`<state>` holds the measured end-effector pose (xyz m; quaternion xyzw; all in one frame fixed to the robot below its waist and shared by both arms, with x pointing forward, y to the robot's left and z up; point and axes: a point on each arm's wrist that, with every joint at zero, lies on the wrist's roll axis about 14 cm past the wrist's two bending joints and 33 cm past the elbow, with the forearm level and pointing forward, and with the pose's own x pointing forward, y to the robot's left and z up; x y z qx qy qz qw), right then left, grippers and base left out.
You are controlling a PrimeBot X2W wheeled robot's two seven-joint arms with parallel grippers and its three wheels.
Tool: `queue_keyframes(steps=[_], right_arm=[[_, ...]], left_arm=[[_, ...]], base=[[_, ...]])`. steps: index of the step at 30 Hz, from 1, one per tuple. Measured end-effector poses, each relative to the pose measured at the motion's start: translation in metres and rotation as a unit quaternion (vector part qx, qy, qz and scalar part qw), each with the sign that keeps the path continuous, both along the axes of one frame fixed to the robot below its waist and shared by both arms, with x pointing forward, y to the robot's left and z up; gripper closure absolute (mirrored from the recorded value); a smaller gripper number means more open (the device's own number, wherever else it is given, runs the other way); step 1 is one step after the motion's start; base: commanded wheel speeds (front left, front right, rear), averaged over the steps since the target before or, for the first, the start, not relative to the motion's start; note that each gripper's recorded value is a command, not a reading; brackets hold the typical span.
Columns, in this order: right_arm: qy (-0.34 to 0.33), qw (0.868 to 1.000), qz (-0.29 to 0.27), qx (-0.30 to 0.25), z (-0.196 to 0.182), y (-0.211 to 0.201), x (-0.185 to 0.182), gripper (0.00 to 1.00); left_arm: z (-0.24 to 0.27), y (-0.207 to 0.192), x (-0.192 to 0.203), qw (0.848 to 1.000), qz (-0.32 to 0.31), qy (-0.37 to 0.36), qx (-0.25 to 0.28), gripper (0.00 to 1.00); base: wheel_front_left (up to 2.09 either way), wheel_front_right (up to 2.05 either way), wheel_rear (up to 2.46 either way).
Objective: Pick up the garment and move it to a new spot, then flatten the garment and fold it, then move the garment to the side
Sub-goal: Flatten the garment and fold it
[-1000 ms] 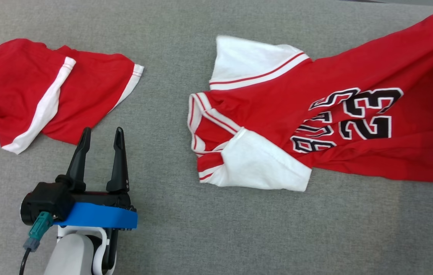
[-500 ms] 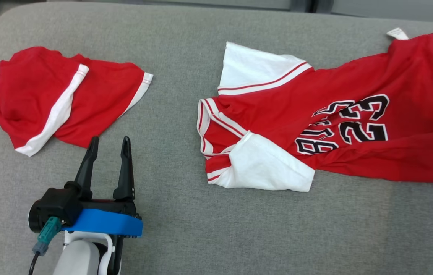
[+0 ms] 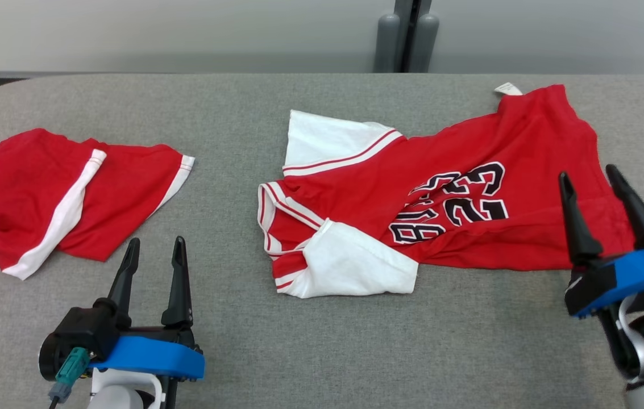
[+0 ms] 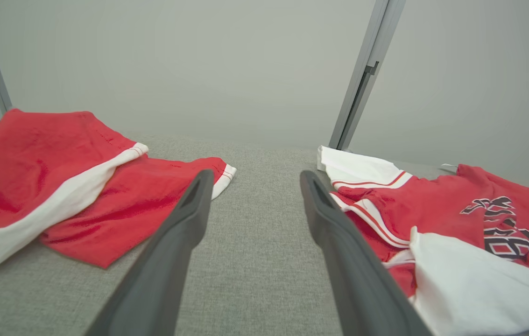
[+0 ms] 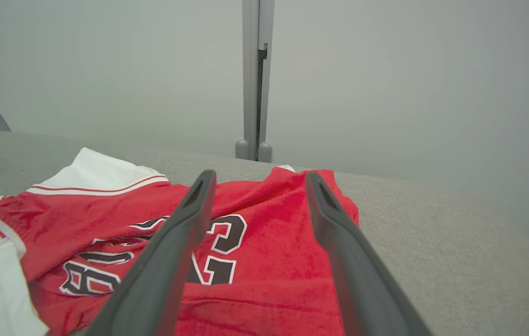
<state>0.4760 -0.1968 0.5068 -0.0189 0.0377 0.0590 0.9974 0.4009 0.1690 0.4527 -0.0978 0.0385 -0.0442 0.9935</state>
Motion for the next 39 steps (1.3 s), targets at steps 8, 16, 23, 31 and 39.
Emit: queue_keyframes(steps=[8, 16, 23, 31, 39], right_arm=[[-0.001, 0.998, -0.027, 0.062, -0.002, 0.004, -0.051, 0.00], [-0.001, 0.996, -0.037, 0.085, -0.003, 0.006, -0.068, 0.00], [0.017, 0.994, -0.034, 0.098, -0.014, 0.014, -0.078, 0.00], [0.042, 0.993, -0.036, 0.105, -0.031, 0.015, -0.081, 0.00], [0.049, 0.992, -0.039, 0.113, -0.039, 0.016, -0.077, 0.00]], left_arm=[[0.003, -0.016, -0.003, 1.000, -0.027, -0.001, 0.008, 0.00], [0.006, -0.067, 0.012, 0.992, -0.115, 0.048, 0.016, 0.00], [-0.029, -0.108, 0.017, 0.963, -0.192, 0.185, 0.034, 0.00], [-0.050, -0.131, 0.029, 0.929, -0.236, 0.281, 0.054, 0.00], [-0.069, -0.144, 0.028, 0.901, -0.254, 0.349, 0.031, 0.00]], base=[[0.00, 0.00, 0.00], [0.00, 0.00, 0.00], [0.00, 0.00, 0.00], [0.00, 0.00, 0.00], [0.00, 0.00, 0.00]])
